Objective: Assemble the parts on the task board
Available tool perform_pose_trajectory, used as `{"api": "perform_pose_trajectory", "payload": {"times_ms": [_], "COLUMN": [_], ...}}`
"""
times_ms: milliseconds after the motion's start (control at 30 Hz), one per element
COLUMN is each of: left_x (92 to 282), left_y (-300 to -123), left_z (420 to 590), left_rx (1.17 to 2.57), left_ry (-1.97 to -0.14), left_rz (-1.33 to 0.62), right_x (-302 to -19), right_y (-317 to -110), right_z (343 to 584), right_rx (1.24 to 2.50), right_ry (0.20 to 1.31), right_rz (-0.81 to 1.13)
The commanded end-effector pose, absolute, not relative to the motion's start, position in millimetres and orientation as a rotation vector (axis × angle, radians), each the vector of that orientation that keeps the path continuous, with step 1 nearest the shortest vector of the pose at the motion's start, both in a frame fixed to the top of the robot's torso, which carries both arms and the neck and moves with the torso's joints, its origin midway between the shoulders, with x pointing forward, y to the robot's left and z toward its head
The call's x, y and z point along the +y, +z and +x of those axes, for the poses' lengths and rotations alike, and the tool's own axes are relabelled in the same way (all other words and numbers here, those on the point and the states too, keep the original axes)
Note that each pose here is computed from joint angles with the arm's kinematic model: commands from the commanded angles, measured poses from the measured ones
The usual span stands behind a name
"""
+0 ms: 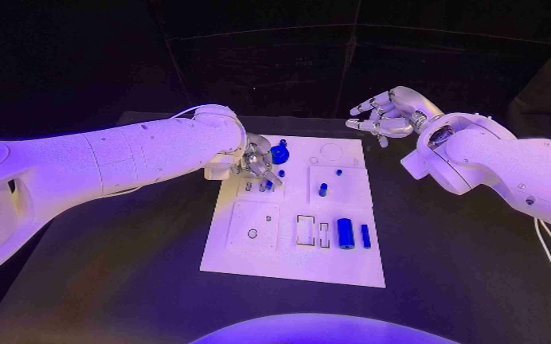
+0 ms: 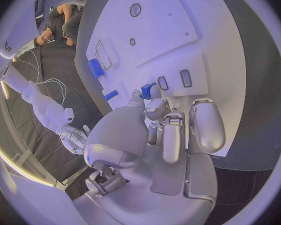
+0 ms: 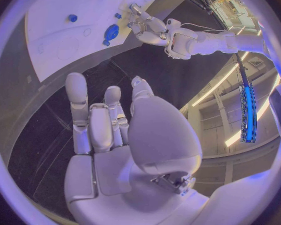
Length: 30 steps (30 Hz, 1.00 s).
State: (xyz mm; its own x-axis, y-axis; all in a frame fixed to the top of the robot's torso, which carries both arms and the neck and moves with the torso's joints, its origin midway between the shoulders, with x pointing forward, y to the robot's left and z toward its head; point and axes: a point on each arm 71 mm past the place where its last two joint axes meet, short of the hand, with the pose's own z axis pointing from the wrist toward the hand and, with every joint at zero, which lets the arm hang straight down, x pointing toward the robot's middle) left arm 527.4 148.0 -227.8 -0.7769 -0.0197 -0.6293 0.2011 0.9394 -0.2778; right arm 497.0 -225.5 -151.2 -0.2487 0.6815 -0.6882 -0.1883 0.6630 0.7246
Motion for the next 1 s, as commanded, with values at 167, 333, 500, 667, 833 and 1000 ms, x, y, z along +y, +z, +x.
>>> {"api": "perform_pose_trajectory", "payload": {"times_ms": [167, 333, 500, 667, 833, 1000], "left_x": [148.6, 148.5, 148.2, 150.0, 154.6, 160.6], "left_y": [-229.0, -229.1, -229.2, -229.1, -228.0, -226.4], "left_z": [526.5, 525.5, 523.9, 521.7, 519.1, 515.9], "left_rx": [2.441, 2.44, 2.439, 2.438, 2.423, 2.4], "left_ry": [-0.416, -0.419, -0.428, -0.451, -0.478, -0.501], "left_rz": [0.144, 0.144, 0.139, 0.113, 0.075, 0.038], "right_x": [-224, -224, -223, -223, -223, -223], "right_y": [-150, -150, -151, -151, -151, -151], "right_z": [497, 498, 498, 498, 499, 499], "right_rx": [1.629, 1.63, 1.63, 1.632, 1.632, 1.634], "right_ry": [0.872, 0.872, 0.873, 0.873, 0.871, 0.87], "right_rz": [0.406, 0.406, 0.405, 0.404, 0.402, 0.402]}}
